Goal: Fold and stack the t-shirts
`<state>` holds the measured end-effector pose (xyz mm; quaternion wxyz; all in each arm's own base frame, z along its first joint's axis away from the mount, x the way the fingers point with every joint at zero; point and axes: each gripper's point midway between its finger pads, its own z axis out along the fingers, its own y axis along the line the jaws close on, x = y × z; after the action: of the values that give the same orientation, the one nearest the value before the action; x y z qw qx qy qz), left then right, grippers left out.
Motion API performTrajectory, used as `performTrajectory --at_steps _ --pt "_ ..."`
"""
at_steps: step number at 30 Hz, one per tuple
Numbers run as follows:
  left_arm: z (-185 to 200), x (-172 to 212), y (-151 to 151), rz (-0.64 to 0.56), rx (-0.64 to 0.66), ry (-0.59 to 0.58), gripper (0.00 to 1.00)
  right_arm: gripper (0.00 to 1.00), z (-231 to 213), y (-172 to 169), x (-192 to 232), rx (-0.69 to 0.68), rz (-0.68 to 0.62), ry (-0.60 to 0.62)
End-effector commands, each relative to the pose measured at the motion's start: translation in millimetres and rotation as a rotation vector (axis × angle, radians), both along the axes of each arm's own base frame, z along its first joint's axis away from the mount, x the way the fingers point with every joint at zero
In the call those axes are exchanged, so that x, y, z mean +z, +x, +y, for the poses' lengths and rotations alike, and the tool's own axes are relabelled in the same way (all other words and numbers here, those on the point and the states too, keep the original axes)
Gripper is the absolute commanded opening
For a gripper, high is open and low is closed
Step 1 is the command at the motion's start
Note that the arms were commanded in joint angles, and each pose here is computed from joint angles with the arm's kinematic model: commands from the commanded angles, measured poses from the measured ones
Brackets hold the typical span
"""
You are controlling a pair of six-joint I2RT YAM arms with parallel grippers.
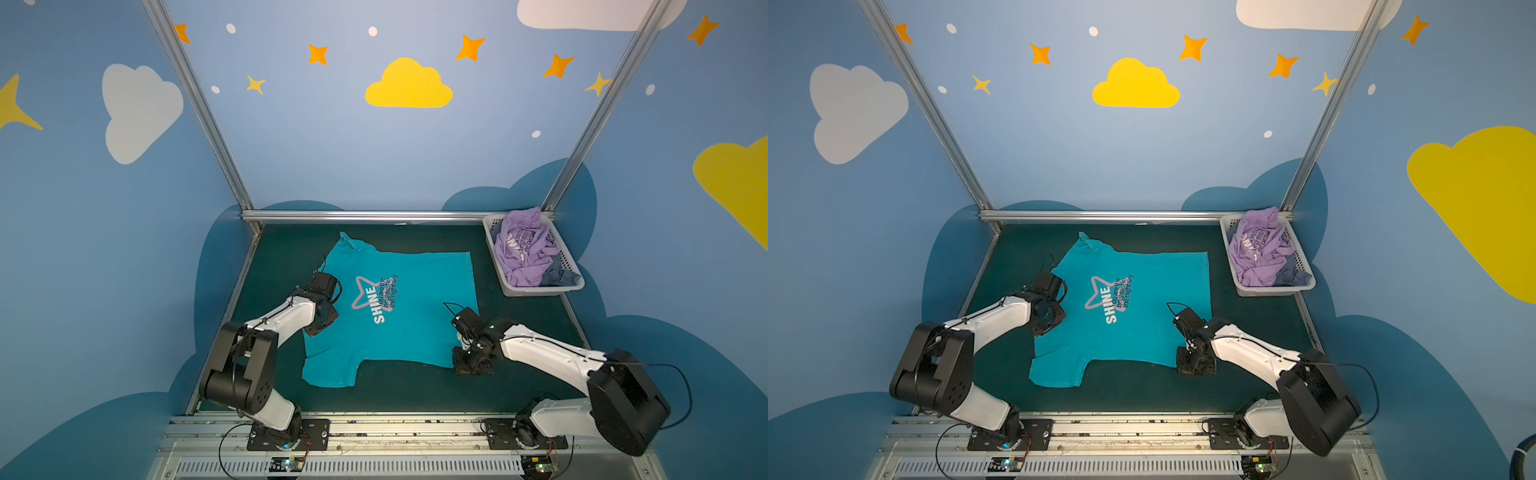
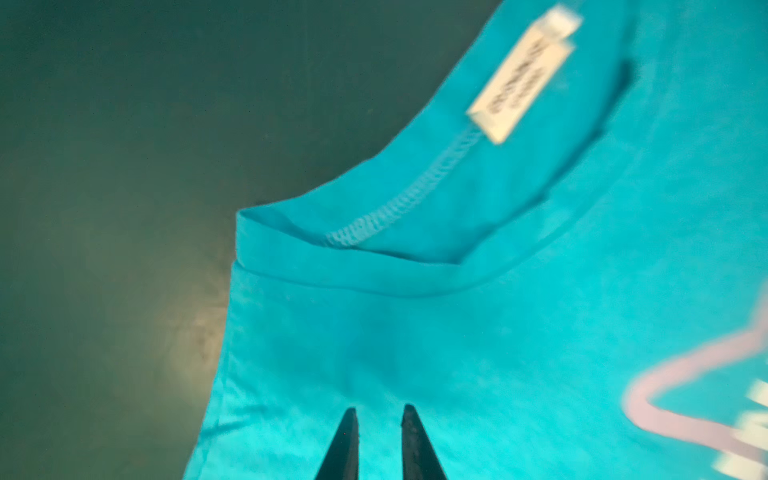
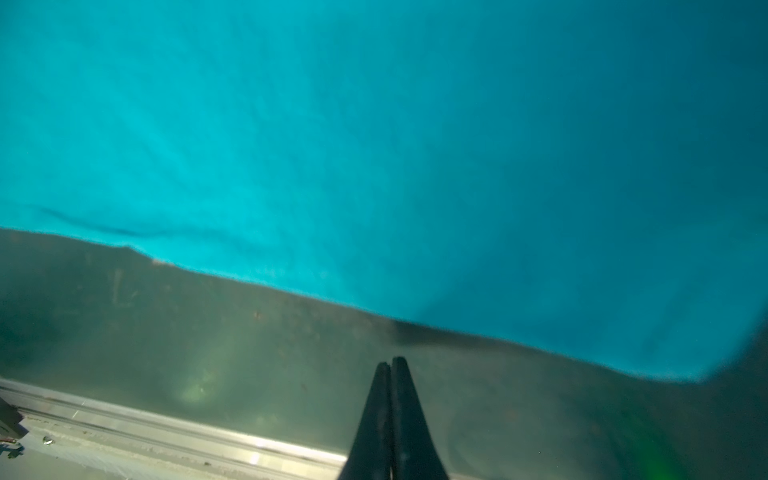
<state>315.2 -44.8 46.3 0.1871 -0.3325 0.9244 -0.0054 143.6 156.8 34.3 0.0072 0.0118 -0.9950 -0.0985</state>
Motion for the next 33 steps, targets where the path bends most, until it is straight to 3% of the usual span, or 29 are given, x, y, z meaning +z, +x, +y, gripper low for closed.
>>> performTrajectory --at_steps 1,8,24,33 --pt "-10 43 35 -0.125 -0.015 -0.003 0.24 0.0 -7 8 22 -0.024 -0.065 -0.02" --pt "-34 51 112 -0.135 -0.044 0.03 0.15 0.0 11 34 47 -0.015 -0.144 0.047" --pt "-55 -1 248 -0.083 -0.095 0.149 0.13 0.0 32 68 25 -0.029 -0.071 0.124" --pt "-86 -2 323 -0.26 -0.172 0.095 0.16 0.0 28 78 7 -0.069 -0.005 0.133"
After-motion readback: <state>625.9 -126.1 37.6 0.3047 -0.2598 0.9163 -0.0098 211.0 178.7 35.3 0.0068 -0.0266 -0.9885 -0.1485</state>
